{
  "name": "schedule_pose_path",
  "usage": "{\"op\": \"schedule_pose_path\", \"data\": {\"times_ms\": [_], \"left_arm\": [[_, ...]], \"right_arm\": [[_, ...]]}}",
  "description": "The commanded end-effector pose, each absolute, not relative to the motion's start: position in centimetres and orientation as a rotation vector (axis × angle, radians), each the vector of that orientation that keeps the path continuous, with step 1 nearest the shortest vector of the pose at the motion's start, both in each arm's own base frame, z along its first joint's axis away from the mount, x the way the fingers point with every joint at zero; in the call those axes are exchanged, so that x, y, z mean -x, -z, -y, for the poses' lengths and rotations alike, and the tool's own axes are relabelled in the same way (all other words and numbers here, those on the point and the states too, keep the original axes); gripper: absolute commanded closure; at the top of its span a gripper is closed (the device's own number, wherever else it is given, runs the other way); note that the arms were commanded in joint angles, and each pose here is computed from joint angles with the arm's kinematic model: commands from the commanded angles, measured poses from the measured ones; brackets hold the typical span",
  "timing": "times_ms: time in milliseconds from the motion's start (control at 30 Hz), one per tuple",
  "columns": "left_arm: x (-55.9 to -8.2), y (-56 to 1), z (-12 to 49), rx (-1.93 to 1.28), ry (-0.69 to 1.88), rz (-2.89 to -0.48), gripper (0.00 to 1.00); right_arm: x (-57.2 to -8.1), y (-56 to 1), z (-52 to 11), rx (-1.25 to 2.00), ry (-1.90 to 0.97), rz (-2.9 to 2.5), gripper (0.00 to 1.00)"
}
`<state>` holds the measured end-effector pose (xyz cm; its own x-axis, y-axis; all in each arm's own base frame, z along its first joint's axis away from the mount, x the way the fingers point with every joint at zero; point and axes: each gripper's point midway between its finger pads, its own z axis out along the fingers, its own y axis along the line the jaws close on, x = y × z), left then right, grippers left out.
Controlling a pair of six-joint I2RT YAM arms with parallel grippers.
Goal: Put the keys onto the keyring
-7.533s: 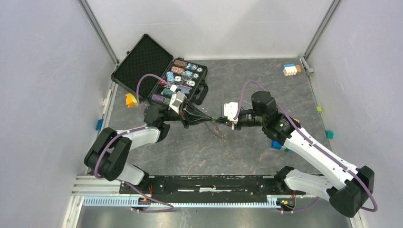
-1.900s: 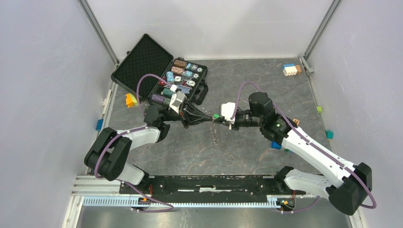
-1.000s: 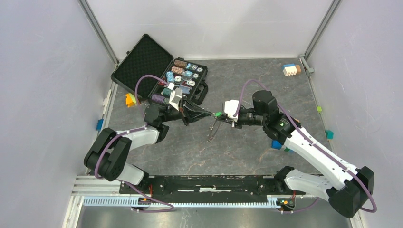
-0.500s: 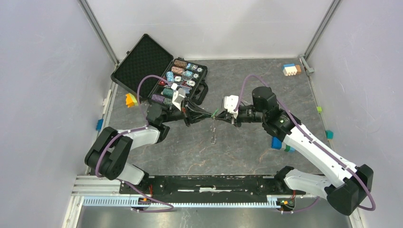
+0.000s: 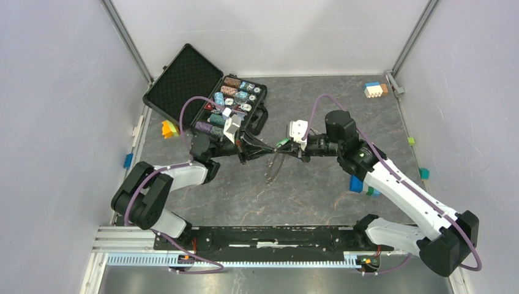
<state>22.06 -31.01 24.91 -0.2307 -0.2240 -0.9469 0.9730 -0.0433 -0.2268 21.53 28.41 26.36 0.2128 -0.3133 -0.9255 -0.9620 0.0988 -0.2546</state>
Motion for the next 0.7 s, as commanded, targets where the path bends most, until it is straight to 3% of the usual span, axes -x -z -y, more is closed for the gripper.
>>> {"op": "schedule_pose_path", "data": {"times_ms": [0,167,667], "left_arm": [[-21.1,-26.4,30.9,-0.982,1.49,-1.103,0.96],[-20.5,-28.0,30.5,-1.024,1.445,-1.058,0.86],[-18.9,-30.7,30.2,-1.179,1.401,-0.931,0.77]], "right_arm": [[-22.6,-29.3,-27.5,1.337,-0.729,-1.221,1.0],[-22.3,-30.9,-26.6,1.314,-0.718,-1.194,1.0],[-20.8,-30.8,-27.3,1.328,-0.822,-1.154,1.0]]}}
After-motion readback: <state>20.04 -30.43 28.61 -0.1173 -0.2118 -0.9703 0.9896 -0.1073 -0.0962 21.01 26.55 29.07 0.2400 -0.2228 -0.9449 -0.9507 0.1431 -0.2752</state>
